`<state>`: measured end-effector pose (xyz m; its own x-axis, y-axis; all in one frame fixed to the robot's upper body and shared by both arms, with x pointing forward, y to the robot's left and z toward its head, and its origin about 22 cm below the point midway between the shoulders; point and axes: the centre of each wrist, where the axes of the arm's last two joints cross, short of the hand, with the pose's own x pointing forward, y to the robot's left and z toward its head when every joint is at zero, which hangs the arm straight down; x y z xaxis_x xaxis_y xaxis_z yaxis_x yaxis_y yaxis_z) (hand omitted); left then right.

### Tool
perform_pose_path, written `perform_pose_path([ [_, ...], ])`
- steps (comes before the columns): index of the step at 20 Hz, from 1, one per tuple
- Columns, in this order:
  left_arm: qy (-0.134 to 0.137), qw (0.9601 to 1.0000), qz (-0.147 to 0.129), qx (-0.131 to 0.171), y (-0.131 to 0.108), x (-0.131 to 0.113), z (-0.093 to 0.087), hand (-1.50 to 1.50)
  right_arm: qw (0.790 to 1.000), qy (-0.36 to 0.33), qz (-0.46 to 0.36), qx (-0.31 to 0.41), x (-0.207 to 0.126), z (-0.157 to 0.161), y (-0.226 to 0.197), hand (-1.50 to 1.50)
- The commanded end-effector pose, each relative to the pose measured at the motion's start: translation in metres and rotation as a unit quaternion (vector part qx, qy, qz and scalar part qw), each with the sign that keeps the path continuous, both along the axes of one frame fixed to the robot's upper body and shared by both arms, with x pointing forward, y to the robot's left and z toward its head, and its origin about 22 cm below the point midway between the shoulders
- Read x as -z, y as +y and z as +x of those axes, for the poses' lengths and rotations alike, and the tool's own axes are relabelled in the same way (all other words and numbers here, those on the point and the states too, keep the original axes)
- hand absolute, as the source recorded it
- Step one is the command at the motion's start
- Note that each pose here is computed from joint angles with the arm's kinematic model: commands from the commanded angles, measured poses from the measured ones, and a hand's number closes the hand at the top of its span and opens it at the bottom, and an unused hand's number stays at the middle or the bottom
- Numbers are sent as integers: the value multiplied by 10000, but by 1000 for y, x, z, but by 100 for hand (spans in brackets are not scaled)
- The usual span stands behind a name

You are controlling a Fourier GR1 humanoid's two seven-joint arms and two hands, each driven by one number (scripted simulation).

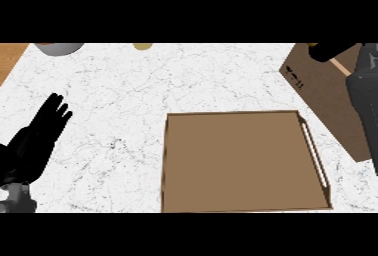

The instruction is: Pick the lemon from the tray and place it in the cardboard box

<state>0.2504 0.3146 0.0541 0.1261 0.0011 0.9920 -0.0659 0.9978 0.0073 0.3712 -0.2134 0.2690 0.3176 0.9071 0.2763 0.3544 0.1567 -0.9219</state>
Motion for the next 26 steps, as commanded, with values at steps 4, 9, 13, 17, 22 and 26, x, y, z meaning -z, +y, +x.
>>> perform_pose_path([
  [4, -39, 10000, 15, -48, 5, 0, 4, 0, 9992, 171, -271, 253, 9, 4, -41, 150],
  [9, -50, 9999, 68, 56, -1, 4, 0, 0, 9995, 51, -205, 237, 16, 27, -103, 150],
  [13, -45, 9999, 26, 127, 4, 7, -8, 0, 9998, 60, -122, 172, 38, 42, -113, 150],
  [17, -20, 10000, 55, 52, 6, 11, -13, 0, 9997, 181, -112, 132, 77, 39, -145, 150],
  [22, -50, 10000, 10, 4, -10, -9, -3, 0, 9974, 548, 435, 149, 112, 40, -167, 150],
  [26, -49, 9999, 47, 129, -9, 4, -10, 0, 9866, 1258, 776, 697, 128, 48, -162, 150],
])
